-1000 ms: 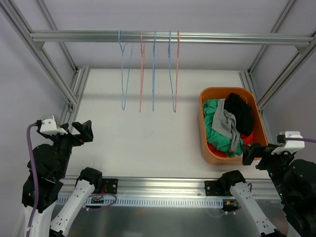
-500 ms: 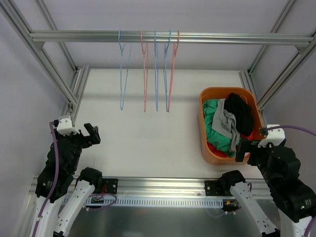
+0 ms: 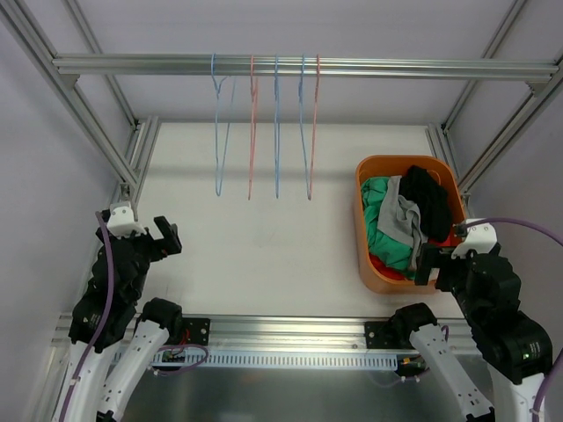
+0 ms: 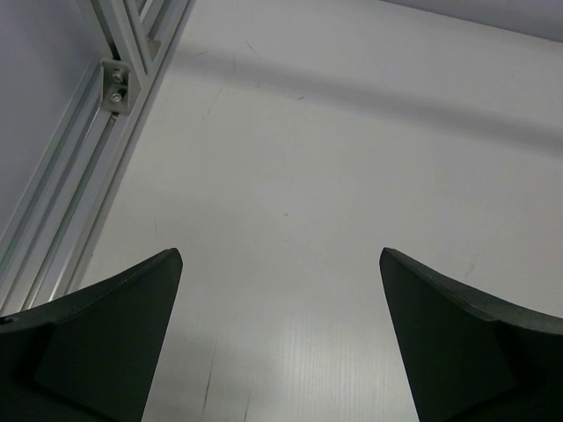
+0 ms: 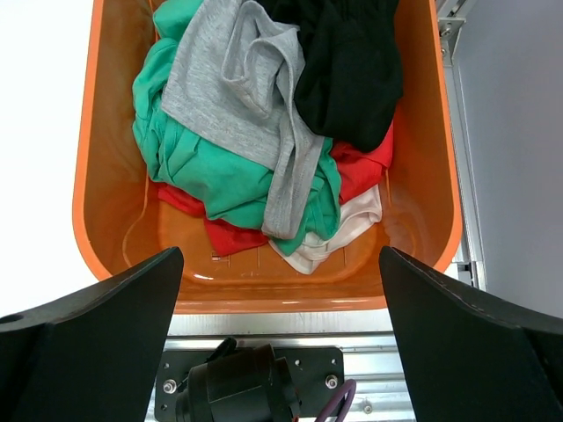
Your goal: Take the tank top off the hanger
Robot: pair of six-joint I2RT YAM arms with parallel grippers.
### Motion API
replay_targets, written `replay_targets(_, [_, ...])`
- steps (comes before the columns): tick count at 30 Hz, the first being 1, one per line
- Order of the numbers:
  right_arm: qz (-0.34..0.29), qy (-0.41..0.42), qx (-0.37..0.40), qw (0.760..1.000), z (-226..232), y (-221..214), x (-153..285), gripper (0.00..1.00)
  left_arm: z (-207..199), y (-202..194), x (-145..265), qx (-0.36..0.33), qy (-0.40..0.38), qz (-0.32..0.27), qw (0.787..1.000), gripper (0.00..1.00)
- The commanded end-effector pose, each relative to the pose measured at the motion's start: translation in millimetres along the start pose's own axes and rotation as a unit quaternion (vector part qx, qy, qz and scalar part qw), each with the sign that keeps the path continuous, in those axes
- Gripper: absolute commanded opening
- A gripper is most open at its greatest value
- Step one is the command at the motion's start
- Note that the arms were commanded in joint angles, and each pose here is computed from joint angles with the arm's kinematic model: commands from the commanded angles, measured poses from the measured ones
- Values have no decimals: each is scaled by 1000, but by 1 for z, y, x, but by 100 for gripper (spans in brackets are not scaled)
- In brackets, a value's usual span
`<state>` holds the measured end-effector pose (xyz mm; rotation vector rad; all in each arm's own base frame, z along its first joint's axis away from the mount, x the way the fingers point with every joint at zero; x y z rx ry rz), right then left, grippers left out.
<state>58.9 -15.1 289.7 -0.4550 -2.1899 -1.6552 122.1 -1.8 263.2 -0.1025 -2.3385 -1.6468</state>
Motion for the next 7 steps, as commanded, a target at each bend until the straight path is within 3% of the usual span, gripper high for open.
replay_targets(1, [-23,-9,-2,1000,-2,10,-4,99,-5,1,-5,3,-9,0,1000,99])
replay_targets(7, [-11,-8,-7,1000,1,16,-13,99,-6,1,-7,3,-10,2,1000,99])
Point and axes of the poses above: each gripper's point midway between its finger pads, its own x axis back along the fingers, its own z axis along the line the jaws close on, y = z × x, the point moved 6 cm from there along x, back along the fingers, and after that the axes turned 11 degrees about x, right-handed, at the moved point
